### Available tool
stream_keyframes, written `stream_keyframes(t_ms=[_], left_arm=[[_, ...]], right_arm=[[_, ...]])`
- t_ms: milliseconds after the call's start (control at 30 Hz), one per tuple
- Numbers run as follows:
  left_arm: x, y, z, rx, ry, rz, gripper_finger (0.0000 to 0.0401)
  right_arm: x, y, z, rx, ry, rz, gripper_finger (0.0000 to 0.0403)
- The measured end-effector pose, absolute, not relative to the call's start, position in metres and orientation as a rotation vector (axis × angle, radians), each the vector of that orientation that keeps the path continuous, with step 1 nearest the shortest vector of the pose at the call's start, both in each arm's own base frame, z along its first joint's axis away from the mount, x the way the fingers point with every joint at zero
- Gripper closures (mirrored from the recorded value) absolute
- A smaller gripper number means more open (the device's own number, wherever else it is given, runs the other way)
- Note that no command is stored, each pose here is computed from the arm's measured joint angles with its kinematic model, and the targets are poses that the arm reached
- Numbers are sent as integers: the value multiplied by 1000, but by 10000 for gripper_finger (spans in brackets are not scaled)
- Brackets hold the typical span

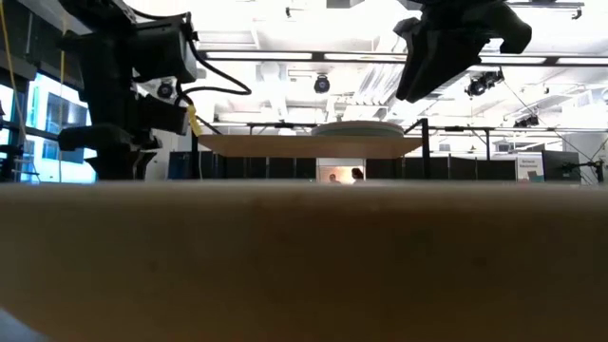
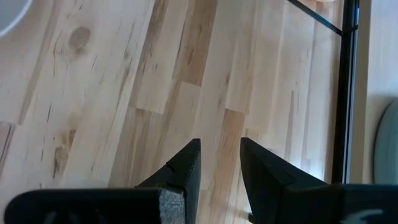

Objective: Place and stack plates onto a shelf
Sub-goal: Stack the light orange plate into the light gray plate on the shelf

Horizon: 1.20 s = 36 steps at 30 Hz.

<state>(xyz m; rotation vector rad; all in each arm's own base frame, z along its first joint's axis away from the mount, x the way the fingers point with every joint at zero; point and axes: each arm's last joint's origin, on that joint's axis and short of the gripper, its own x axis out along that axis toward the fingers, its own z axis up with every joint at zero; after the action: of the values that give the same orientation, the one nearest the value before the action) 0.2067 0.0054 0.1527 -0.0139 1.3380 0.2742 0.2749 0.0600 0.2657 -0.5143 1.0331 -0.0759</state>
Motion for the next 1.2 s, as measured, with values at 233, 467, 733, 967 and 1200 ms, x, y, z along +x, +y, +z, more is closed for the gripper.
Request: stream_keyframes(t_ms=[233,467,733,967,1200], left_arm=[[207,5,153,38,1347,233,323],[207,7,153,96,1347,243,323],[207,7,153,178,1354,177,323],[210,12,154,180,1325,190,323],[210,14,154,151,1331,118,323]], right_arm=[[275,60,266,-516,1033,-75,308],[275,60,266,-516,1033,-75,308],[275,60,266,-517,1033,-75,308],[275,60,266,-517,1033,-75,308],[275,60,266,-517,1033,-75,308]])
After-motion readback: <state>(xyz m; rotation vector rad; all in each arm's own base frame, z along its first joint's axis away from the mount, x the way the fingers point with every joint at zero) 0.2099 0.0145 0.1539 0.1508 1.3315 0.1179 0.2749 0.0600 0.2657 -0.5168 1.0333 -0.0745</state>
